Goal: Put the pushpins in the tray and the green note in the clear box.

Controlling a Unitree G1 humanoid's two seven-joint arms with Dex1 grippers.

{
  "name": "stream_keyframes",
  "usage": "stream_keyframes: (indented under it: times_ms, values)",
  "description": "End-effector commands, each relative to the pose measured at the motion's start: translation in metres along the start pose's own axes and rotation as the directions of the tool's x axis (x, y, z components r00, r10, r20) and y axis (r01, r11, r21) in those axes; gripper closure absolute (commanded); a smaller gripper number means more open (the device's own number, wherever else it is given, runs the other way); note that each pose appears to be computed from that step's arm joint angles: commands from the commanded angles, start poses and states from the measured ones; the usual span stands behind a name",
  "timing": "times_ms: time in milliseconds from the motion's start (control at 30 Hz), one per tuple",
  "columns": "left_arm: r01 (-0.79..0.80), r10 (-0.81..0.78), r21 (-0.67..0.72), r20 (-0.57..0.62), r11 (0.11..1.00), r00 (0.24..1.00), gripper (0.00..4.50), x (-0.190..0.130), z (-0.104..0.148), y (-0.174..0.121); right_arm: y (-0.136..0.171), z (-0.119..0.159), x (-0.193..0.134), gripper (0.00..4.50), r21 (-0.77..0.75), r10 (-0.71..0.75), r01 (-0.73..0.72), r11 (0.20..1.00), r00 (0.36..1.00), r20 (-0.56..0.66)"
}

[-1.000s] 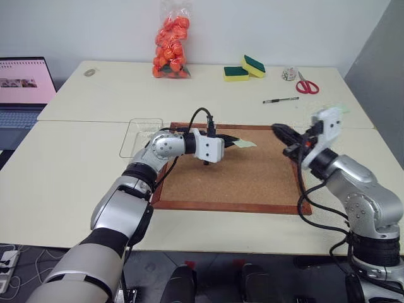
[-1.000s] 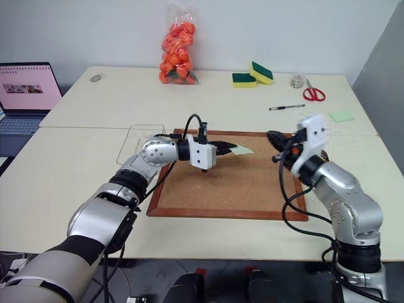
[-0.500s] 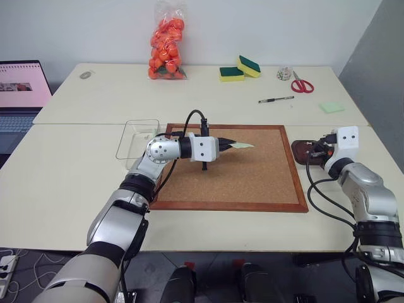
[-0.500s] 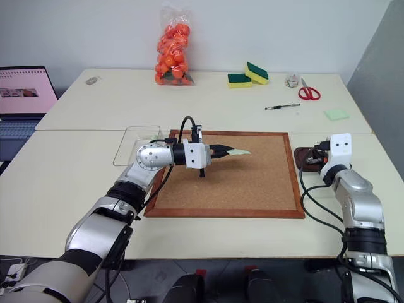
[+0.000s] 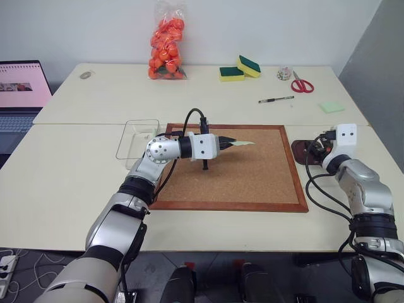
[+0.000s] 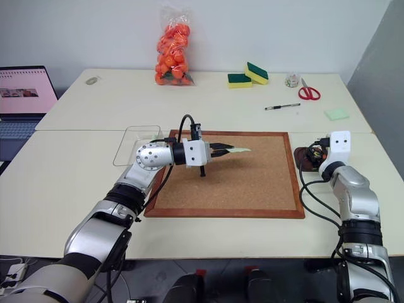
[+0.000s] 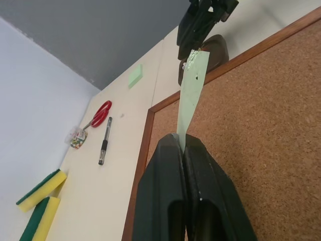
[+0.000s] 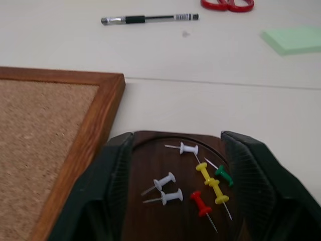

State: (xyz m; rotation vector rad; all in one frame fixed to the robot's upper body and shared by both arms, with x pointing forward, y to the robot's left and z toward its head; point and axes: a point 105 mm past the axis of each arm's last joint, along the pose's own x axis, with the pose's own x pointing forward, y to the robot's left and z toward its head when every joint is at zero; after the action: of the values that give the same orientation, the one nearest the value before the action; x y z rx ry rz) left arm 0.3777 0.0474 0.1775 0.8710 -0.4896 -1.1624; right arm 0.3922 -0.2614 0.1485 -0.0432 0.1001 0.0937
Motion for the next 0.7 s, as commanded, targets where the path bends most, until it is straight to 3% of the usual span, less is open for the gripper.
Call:
stream_keyframes:
  times_ms: [33,133,233,333,467,600,700]
  values:
    - [-0.116,0.117,-0.015,0.026,0.993,0.993,4.50,-0.008,0.009,0.026,0.002,0.027,-0.014,0.59,-0.011,0.028,-0.027,1.000,0.996,0.086]
    - [-0.137,0.138,-0.030,0.017,0.990,0.990,4.50,-0.011,0.008,0.031,0.007,0.031,-0.022,0.05,-0.017,0.050,-0.049,0.999,0.994,0.093]
    - [-0.166,0.167,-0.060,0.008,0.984,0.986,4.50,-0.014,0.007,0.035,0.016,0.035,-0.031,0.05,-0.063,0.102,-0.096,0.993,0.990,0.094]
    - [-0.225,0.225,-0.117,-0.013,0.967,0.974,4.50,-0.018,0.006,0.044,0.042,0.045,-0.043,0.05,-0.116,0.250,-0.236,0.965,0.960,0.126]
    - [-0.357,0.346,-0.216,-0.086,0.909,0.934,4.50,-0.035,0.004,0.065,0.104,0.059,-0.079,0.05,-0.161,0.590,-0.569,0.806,0.792,0.156]
    - [-0.493,0.446,-0.246,-0.223,0.835,0.867,4.50,-0.065,-0.001,0.080,0.138,0.073,-0.095,0.05,-0.156,0.729,-0.712,0.684,0.664,0.163]
    - [-0.570,0.481,-0.191,-0.366,0.799,0.797,4.50,-0.099,-0.011,0.082,0.167,0.083,-0.104,0.05,-0.159,0.838,-0.824,0.544,0.526,0.143]
